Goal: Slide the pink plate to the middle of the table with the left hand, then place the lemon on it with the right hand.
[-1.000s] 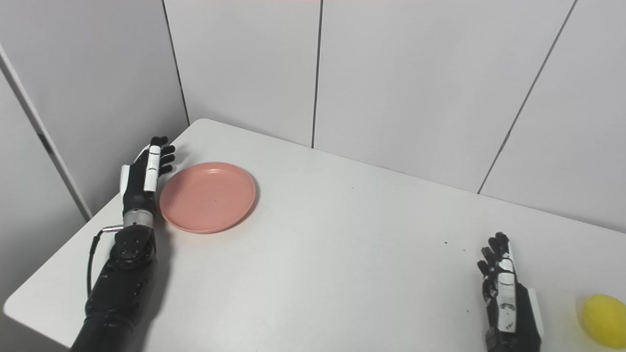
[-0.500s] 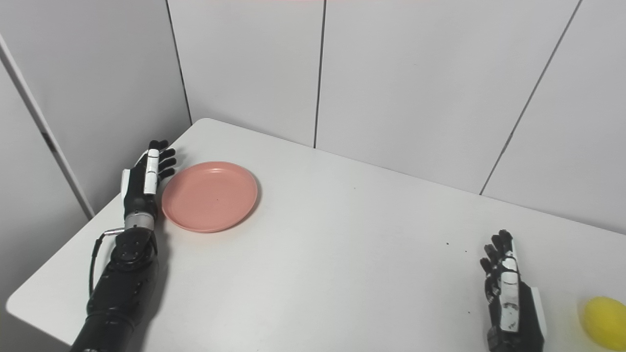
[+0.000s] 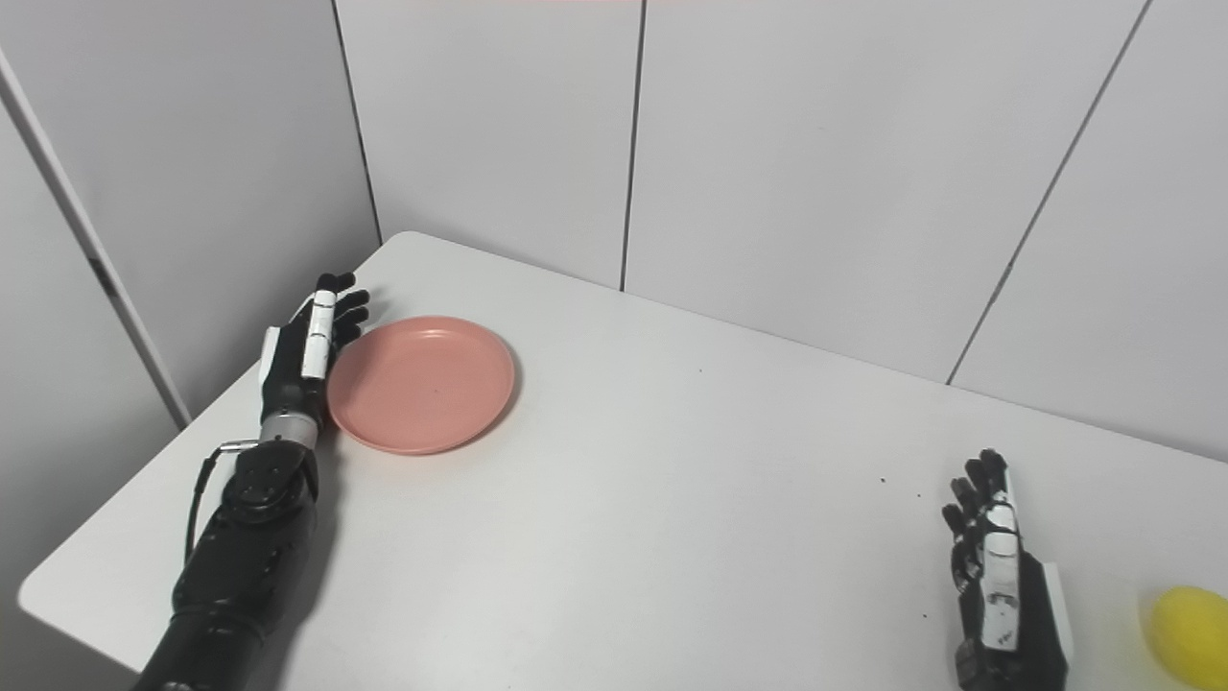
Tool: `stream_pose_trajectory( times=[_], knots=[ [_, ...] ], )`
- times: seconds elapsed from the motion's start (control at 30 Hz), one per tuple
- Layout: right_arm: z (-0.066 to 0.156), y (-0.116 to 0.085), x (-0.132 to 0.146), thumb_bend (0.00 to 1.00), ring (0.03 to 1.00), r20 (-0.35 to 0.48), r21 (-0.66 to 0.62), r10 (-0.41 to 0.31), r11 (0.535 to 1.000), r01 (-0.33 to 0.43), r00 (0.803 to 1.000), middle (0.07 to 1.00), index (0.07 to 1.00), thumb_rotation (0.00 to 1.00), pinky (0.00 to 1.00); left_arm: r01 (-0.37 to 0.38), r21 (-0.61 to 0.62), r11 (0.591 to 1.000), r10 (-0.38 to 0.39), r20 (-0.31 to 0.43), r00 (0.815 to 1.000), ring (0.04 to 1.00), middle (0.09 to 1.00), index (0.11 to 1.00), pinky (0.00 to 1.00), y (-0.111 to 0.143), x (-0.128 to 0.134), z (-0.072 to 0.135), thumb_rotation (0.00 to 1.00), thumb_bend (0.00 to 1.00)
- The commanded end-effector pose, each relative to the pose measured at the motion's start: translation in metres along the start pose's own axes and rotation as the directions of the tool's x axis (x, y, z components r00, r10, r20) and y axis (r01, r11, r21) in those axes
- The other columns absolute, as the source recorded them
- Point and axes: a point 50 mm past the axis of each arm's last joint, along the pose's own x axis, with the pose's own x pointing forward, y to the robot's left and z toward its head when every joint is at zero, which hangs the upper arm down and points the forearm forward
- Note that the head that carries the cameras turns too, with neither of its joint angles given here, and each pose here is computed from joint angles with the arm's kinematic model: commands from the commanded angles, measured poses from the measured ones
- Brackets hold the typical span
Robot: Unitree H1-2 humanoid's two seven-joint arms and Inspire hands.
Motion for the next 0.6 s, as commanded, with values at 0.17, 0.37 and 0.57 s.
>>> stream_pose_trajectory(
  times=[0.17, 0.37, 0.57],
  knots=[
    [0.02, 0.002, 0.012, 0.65, 1.0, 0.066, 0.005, 0.0, 1.0, 0.0, 0.998, 1.0, 1.0, 1.0, 1.0, 0.093, -0.012, 0.996, -0.092, 0.04, 0.995, 0.82, 0.807, 0.803, 0.83, -0.018, 0.011, 0.016, 1.0, 0.66],
    [0.021, 0.003, 0.012, 0.65, 1.0, 0.069, 0.007, -0.008, 1.0, 0.007, 0.998, 1.0, 1.0, 1.0, 1.0, 0.137, -0.04, 0.99, -0.136, 0.044, 0.99, 0.805, 0.795, 0.787, 0.81, -0.026, 0.012, 0.018, 1.0, 0.64],
    [0.021, 0.004, 0.012, 0.67, 1.0, 0.067, 0.005, -0.014, 1.0, 0.014, 0.998, 1.0, 1.0, 1.0, 1.0, 0.213, -0.067, 0.975, -0.21, 0.049, 0.976, 0.808, 0.808, 0.807, 0.79, -0.041, 0.008, 0.022, 1.0, 0.63]
  ],
)
